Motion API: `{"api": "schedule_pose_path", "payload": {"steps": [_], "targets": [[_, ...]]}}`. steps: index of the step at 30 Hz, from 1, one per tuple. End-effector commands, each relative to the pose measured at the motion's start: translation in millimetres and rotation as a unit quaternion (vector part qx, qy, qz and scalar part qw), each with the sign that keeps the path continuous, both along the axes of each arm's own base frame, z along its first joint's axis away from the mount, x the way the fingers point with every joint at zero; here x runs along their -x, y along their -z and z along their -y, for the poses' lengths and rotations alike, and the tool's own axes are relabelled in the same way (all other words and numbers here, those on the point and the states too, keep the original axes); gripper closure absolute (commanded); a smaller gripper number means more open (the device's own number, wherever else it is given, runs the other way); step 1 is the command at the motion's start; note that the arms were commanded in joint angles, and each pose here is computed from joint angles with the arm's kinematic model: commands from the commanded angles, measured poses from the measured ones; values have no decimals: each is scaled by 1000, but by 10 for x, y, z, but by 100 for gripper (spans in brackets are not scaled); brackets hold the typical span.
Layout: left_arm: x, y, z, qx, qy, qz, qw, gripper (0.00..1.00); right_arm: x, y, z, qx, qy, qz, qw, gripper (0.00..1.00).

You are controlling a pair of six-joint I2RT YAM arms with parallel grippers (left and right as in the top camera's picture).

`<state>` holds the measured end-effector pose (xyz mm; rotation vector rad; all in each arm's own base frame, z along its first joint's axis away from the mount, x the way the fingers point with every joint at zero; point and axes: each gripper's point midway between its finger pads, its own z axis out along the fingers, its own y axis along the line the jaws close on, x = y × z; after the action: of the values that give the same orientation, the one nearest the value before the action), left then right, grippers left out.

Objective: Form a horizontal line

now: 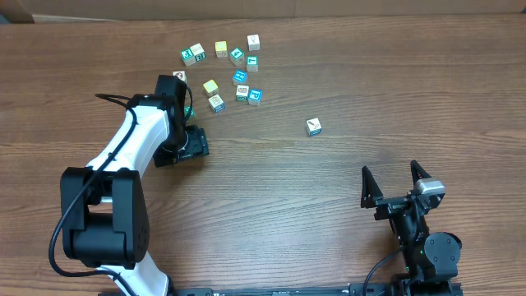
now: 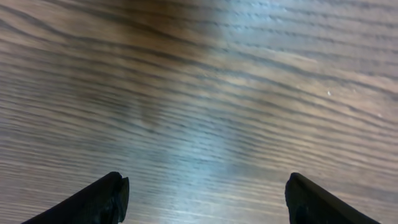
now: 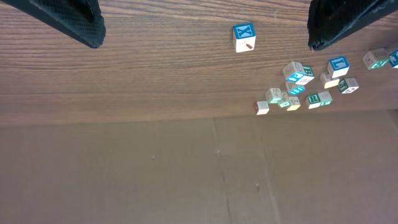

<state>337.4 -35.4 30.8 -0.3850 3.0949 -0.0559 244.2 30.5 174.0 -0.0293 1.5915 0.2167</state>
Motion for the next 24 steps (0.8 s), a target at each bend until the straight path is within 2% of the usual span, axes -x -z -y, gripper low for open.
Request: {"api": "schedule_pose_path", "payload": {"steps": [1, 4, 8, 13, 17, 24], "targets": [[107, 10, 76, 18, 21, -21, 999, 22, -2, 26, 5, -1, 1, 0, 1000, 0], [197, 12, 39, 4, 41, -38, 998, 19, -2, 26, 5, -1, 1, 0, 1000, 0], [183, 22, -55, -24, 37, -35, 998, 18, -2, 26, 4, -1, 1, 0, 1000, 0], [177, 22, -55, -24, 31, -33, 999, 13, -2, 26, 5, -1, 1, 0, 1000, 0], [234, 2, -281, -87, -4, -44, 995, 7, -2, 26, 5, -1, 1, 0, 1000, 0], [455, -33, -405, -108, -25, -88, 990, 3, -2, 26, 5, -1, 1, 0, 1000, 0]]}}
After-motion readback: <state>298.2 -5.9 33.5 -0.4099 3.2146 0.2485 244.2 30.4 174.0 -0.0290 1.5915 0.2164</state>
